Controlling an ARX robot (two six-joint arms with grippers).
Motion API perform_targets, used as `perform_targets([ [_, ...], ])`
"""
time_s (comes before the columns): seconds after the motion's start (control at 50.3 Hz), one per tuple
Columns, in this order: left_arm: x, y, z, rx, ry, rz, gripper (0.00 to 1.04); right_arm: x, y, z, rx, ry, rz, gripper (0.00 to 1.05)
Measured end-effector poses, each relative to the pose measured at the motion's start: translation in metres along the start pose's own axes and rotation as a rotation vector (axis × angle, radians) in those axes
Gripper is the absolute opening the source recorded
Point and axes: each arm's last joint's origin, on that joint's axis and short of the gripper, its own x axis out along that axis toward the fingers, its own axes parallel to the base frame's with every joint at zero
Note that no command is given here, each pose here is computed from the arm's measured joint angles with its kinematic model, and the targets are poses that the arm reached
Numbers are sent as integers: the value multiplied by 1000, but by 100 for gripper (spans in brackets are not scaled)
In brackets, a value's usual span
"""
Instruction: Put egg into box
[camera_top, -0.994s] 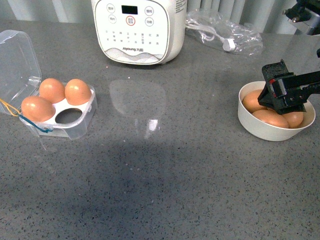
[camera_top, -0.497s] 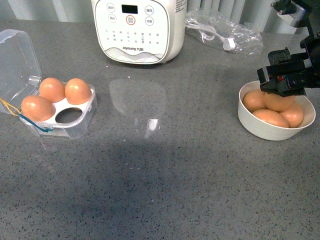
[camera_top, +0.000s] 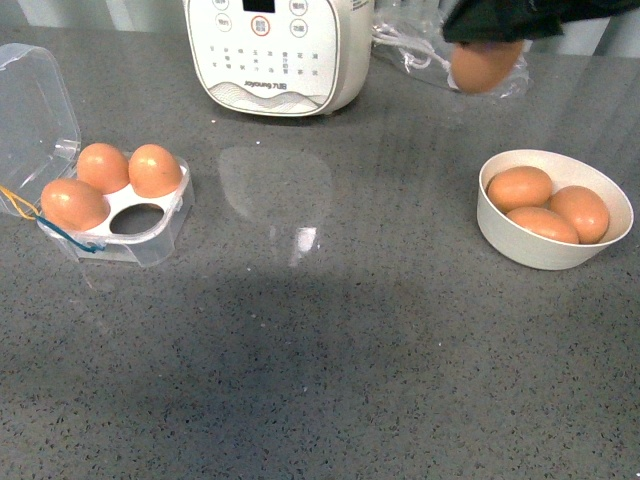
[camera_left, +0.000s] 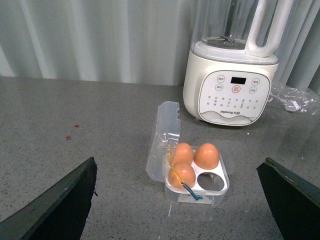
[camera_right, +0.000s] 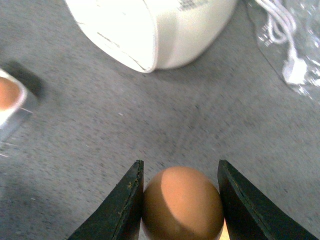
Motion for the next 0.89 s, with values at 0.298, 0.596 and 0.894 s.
perform_targets([
  [0.298, 0, 0, 0, 0, 0, 0, 98, 25, 47, 34, -106, -78, 215, 39],
  [0.596, 0, 0, 0, 0, 0, 0, 98, 59, 88, 43, -165, -98, 390, 38],
  [0.894, 0, 0, 0, 0, 0, 0, 98, 88, 144, 36, -238, -43, 521, 38],
])
